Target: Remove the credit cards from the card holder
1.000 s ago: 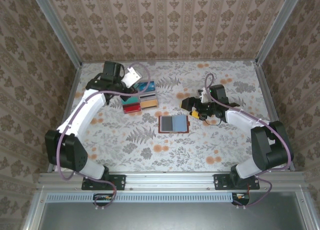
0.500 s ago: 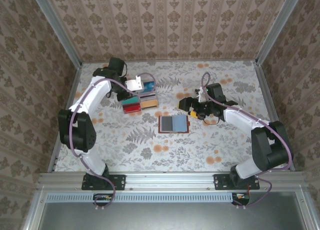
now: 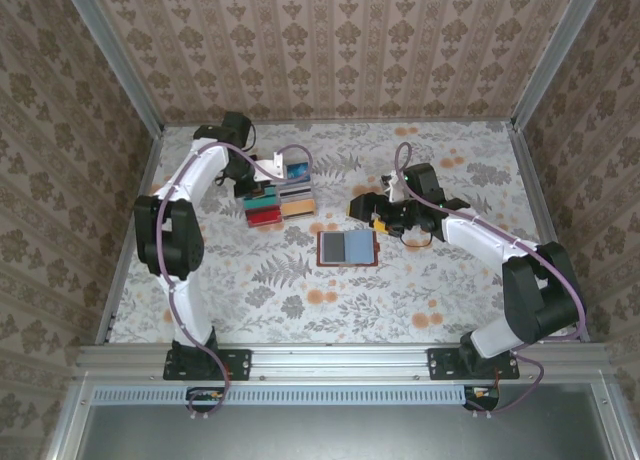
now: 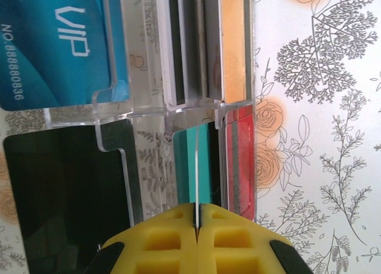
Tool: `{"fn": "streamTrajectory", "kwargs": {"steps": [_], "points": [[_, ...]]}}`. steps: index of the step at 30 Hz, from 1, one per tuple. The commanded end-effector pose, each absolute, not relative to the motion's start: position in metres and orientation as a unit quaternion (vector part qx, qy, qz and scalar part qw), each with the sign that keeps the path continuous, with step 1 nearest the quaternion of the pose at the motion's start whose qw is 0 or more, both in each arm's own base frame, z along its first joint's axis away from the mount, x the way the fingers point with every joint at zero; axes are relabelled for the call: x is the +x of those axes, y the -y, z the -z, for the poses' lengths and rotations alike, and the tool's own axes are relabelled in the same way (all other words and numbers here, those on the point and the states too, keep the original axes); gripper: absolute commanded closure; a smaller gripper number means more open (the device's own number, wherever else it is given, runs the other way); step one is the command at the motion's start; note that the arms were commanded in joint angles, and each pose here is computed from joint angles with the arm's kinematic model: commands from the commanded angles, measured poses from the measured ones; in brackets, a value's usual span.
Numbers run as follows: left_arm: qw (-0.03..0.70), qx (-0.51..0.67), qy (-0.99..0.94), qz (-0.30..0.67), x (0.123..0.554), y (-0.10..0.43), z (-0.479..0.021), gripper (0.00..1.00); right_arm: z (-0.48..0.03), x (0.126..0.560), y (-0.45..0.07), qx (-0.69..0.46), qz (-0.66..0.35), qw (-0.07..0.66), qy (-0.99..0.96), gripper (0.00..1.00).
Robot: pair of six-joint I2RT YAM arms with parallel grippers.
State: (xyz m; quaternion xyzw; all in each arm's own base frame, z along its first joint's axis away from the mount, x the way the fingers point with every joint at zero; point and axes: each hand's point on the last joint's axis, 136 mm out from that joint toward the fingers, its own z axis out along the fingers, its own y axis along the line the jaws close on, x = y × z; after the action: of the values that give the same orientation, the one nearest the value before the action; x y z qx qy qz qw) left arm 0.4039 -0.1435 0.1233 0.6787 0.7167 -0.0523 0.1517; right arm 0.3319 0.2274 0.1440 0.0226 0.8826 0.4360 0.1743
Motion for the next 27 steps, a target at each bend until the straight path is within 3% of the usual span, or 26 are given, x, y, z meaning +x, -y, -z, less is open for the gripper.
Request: {"fn": "streamTrajectory", "kwargs": {"steps": [1,14,27], "points": [[0.145,0.691,-0.704,0.076,0.397,0.146,-0.121,1.00,-0.147,0.336,-0.228,0.033,-0.428,0.173,-0.887,0.00],[0.138,0.683,-0.713,0.075,0.403,0.143,-0.104,1.00,-0.141,0.334,-0.227,0.047,-0.418,0.168,-0.892,0.00],[0.154,0.678,-0.718,0.030,0.414,0.134,-0.090,0.76,-0.142,0.336,-0.230,0.048,-0.424,0.168,-0.888,0.00]]}}
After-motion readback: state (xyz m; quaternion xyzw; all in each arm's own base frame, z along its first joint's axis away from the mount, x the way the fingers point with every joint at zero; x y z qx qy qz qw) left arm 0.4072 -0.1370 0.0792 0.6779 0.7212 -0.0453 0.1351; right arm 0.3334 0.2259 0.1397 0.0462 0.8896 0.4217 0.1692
